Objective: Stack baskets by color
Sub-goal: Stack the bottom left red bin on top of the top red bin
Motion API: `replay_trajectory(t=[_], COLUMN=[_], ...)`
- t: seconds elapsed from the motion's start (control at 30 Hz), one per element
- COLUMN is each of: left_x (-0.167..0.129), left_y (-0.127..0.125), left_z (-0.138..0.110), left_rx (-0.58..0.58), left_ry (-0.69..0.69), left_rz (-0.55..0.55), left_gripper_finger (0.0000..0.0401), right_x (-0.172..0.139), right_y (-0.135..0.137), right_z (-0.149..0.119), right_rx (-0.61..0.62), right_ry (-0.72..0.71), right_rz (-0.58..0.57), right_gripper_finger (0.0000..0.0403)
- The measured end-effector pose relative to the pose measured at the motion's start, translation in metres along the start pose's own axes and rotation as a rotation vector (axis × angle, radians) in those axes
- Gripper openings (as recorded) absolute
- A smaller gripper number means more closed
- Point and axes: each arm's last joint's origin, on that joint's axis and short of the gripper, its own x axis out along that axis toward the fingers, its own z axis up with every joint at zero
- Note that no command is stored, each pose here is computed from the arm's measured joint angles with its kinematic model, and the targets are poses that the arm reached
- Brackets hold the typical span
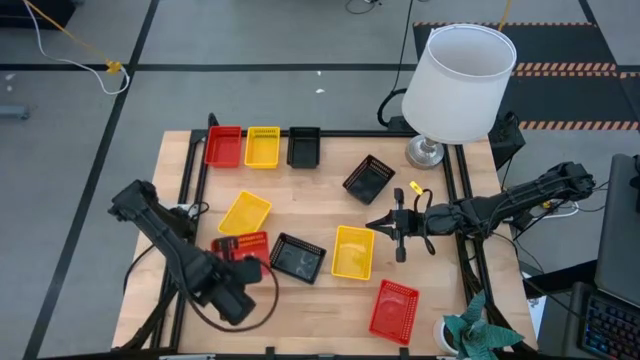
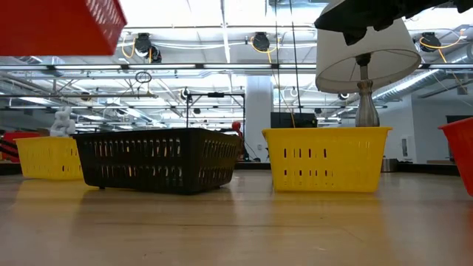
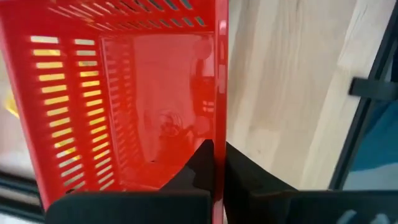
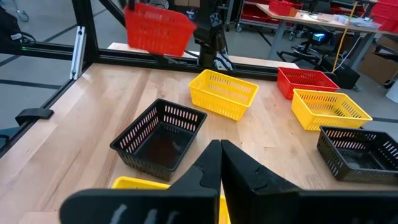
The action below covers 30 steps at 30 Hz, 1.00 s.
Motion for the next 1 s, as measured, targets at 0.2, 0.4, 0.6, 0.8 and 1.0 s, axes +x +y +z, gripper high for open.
replay_trajectory(t=[0.2, 0.4, 0.6, 0.8, 1.0], left_x=[-0.024, -0.041, -0.051, -0.059, -0.061], left_y=[0.03, 0.062, 0.097, 0.128, 0.155], left_z=[0.0, 0.002, 0.008, 0.01, 0.014], left_rx=[0.03, 0.03, 0.009, -0.017, -0.086], left_ry=[-0.116, -0.221, -0.269, -0.294, -0.301], left_rz=[-0.005, 0.025, 0.053, 0.076, 0.107], left_gripper_finger=[0.0007, 0.0014, 0.001, 0.0009, 0.0016], right_x=[0.0, 0.0, 0.0, 0.0, 0.0], right_y=[0.0, 0.0, 0.0, 0.0, 0.0], right_z=[0.0, 0.0, 0.0, 0.0, 0.0], right_rx=[-0.001, -0.001, -0.004, -0.004, -0.004], right_ry=[0.001, 0.001, 0.0, 0.0, 0.001], right_rz=[0.0, 0.0, 0.0, 0.0, 0.0], right_gripper_finger=[0.0, 0.0, 0.0, 0.0, 0.0])
